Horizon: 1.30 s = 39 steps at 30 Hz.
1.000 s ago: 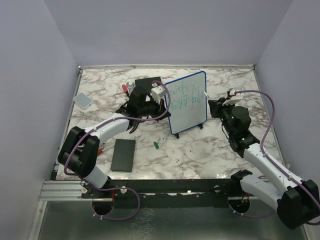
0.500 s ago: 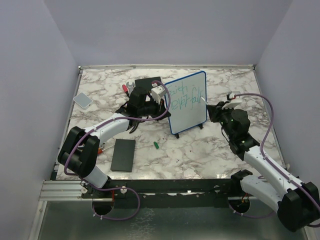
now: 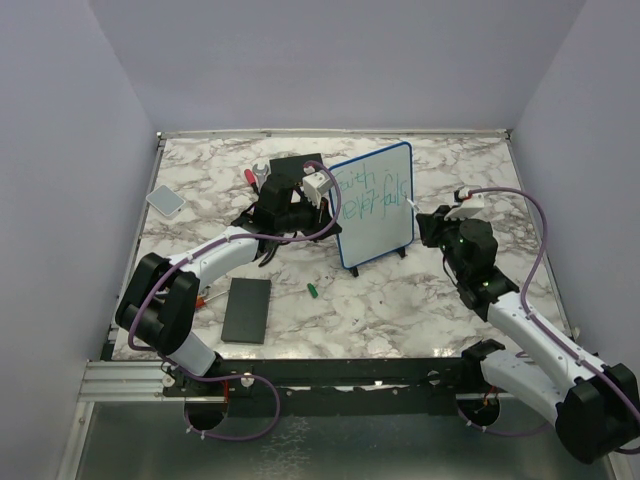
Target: Write a sentence on the whiteboard
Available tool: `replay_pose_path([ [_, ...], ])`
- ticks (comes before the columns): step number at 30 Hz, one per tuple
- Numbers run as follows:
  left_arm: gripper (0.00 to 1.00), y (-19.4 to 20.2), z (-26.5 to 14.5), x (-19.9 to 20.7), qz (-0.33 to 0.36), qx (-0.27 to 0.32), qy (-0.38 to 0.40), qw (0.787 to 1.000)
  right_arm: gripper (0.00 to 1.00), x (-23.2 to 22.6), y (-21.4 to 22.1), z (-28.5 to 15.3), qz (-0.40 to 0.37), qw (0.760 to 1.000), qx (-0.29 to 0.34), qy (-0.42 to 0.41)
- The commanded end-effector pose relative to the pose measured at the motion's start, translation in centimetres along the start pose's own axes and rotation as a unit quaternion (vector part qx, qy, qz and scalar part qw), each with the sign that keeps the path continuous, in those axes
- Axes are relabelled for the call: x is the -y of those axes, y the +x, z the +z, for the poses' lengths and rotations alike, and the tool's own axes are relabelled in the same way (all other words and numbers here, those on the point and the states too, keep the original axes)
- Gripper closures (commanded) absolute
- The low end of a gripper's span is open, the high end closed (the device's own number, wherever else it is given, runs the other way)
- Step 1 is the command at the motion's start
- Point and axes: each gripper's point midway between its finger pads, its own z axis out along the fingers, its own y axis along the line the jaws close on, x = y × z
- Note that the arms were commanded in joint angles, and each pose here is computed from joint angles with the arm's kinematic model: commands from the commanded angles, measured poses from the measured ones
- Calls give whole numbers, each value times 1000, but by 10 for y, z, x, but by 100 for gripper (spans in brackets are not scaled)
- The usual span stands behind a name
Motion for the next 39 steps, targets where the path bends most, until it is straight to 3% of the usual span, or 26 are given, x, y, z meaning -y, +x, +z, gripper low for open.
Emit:
replay_pose_path([
  [1,100,22,-1,-5,-9,-39,-16,999,99,7,18,0,1,1000,-27,15],
  [21,100,22,-1,-5,-9,-38,-15,999,100,-15,51,-8,4,996,-81,-48],
  [39,100,19,-3,-5,-8,-34,-19,999,99,7,26,-20,22,999,-33,18],
])
